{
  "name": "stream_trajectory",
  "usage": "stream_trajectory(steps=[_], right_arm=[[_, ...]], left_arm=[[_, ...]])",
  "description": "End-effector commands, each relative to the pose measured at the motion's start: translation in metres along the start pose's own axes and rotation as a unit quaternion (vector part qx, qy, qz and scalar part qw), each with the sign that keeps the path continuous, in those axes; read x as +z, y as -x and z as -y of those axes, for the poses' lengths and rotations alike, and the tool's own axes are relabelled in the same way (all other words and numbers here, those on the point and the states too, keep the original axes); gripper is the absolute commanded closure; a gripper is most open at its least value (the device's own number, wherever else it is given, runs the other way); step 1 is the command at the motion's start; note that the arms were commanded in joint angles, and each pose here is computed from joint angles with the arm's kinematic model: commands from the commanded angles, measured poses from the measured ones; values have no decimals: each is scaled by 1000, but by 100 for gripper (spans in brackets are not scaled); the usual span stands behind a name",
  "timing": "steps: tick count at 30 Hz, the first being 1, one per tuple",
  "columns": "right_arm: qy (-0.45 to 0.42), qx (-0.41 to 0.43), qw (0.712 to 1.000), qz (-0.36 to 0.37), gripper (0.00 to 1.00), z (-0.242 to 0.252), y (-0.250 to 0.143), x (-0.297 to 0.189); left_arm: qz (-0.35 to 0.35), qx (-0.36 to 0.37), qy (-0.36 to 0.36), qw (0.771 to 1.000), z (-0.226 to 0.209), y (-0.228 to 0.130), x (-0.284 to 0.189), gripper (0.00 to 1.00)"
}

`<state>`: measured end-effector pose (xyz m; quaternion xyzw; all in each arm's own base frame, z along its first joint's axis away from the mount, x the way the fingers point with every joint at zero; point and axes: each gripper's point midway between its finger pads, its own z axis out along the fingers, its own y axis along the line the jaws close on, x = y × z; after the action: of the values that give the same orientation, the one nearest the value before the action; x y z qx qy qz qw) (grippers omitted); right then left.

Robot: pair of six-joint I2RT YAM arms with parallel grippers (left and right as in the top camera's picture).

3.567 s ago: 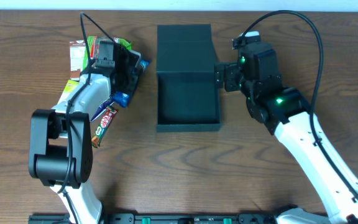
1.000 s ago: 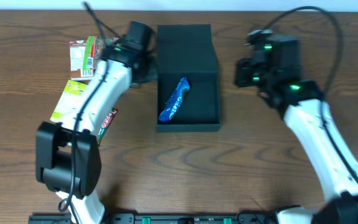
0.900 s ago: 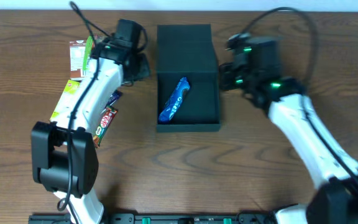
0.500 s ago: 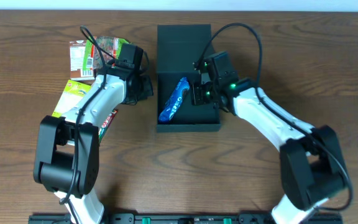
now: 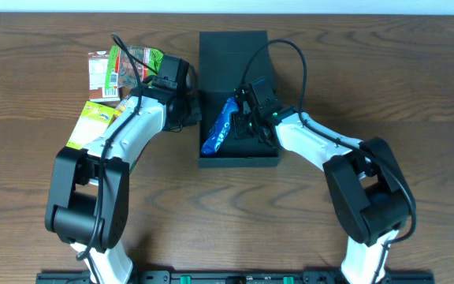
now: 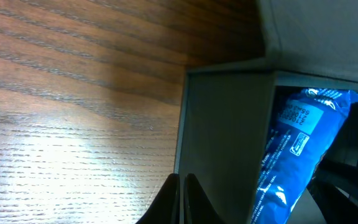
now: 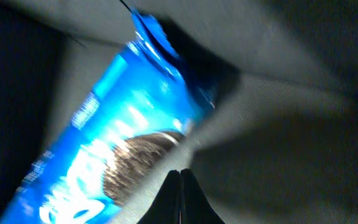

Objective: Pack container
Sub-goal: 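Push the Oreo pack against the box's left wall with the right gripper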

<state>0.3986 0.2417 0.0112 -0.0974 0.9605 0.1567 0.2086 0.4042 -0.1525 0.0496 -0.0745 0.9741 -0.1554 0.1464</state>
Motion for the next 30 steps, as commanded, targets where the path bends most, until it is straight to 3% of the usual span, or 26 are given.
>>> stream_trajectory(steps=[1,10,30], right_arm=[[-53,7,998,13,99,16,9,-2],[-35,-1,996,79,98,3,40,-1],[104,-40,992,54,98,-55,28,7]], left_arm=[[-5,13,-2,1000,-1,-3,4,94],[-23,16,-42,999,10,-6,24,94],[-9,19,-53,998,14,1,24,94]])
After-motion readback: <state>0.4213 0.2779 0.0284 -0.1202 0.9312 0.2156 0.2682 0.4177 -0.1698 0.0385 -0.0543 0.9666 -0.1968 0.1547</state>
